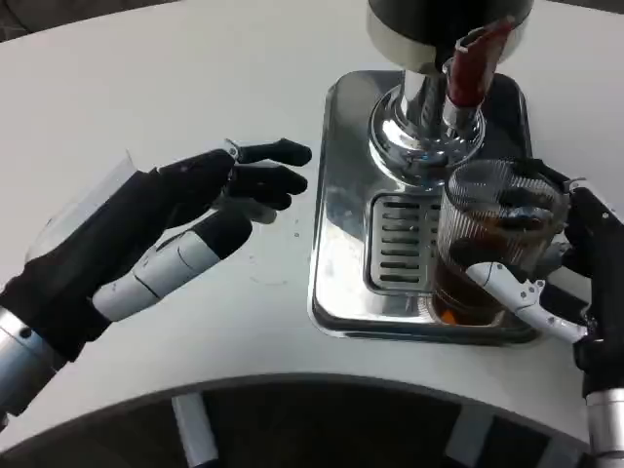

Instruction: Grasp the cup under the faucet to collect the drink, then remove the cup.

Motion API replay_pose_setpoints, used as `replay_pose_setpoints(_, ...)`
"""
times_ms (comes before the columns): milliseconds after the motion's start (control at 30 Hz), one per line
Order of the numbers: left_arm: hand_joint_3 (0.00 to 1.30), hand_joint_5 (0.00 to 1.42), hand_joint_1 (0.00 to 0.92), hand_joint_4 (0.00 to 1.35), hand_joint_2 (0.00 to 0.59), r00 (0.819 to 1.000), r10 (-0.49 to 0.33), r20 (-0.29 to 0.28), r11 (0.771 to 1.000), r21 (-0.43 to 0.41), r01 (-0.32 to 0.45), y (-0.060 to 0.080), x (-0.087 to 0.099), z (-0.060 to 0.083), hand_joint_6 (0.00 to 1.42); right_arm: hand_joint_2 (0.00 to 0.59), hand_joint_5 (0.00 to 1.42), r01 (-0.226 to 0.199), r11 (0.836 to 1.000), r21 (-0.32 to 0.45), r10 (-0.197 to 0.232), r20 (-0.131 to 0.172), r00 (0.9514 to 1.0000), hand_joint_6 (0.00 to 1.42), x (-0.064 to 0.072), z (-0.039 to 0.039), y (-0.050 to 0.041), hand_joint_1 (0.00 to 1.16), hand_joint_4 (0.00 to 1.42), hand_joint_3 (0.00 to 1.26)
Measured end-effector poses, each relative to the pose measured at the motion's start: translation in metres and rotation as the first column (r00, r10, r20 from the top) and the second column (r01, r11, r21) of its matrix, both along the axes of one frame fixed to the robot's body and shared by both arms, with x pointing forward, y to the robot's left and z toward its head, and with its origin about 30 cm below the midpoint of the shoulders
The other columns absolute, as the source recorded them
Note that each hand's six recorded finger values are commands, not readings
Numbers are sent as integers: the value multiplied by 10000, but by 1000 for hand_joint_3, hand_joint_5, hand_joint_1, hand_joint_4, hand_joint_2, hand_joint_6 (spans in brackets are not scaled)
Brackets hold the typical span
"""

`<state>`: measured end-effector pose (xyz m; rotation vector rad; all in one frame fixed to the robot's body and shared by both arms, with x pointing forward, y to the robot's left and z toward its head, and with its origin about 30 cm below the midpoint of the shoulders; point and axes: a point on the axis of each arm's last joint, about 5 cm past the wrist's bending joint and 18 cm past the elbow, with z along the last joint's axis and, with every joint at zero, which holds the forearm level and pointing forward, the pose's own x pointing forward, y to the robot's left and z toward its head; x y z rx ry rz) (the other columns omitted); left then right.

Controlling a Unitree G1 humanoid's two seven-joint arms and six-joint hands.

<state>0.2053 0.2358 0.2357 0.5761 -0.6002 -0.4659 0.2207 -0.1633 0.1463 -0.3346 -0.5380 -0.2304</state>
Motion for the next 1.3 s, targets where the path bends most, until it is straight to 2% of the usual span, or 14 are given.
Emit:
replay_pose_setpoints(233, 304, 354, 0, 333, 114, 9999, 116, -34, 9999, -22, -116, 8, -3, -21, 391, 198, 1084, 54, 10000, 14, -54, -6, 10000, 1162, -8, -3, -8, 811, 867, 695)
replay_pose_setpoints(433, 295, 330, 0, 327, 121, 9983, 574, -108, 9970, 523, -568, 6, -27, -85, 361, 185, 1103, 176, 9998, -1, -176, 89, 9998, 1189, -48, 2, -23, 822, 887, 708)
replay_pose_setpoints(567, 295, 328, 0, 322, 121, 9979, 639, -95, 9962, 592, -633, -4, -26, -96, 357, 184, 1116, 245, 9997, -8, -245, 177, 9995, 1221, -85, 12, -37, 824, 900, 728)
replay_pose_setpoints(767, 289, 324, 0, 319, 121, 9971, 755, -132, 9945, 737, -743, -13, -21, -122, 349, 180, 1140, 402, 9992, -31, -401, 264, 9988, 1230, -194, 12, -69, 835, 900, 733)
replay_pose_setpoints(900, 287, 319, 0, 318, 121, 9970, 772, -91, 9944, 727, -763, -14, -20, -125, 347, 157, 1119, 466, 9989, -41, -465, 214, 9987, 1252, -253, -3, -83, 881, 890, 733)
replay_pose_setpoints(1033, 287, 317, 0, 318, 122, 9964, 836, -165, 9942, 698, -822, -1, -9, -142, 346, 152, 1117, 464, 9989, -58, -462, 273, 9986, 1254, -309, 9, -96, 889, 889, 733)
replay_pose_setpoints(1167, 286, 317, 0, 315, 122, 9958, 901, -143, 9939, 649, -890, 2, -1, -142, 345, 123, 1104, 426, 9991, -62, -424, 283, 9987, 1256, -359, 16, -110, 937, 870, 733)
replay_pose_setpoints(1300, 276, 286, 0, 287, 122, 9952, 978, -42, 9925, 742, -973, -2, 1, -134, 310, 121, 1104, 425, 9991, -71, -423, 219, 9989, 1272, -425, 9, -124, 951, 879, 733)
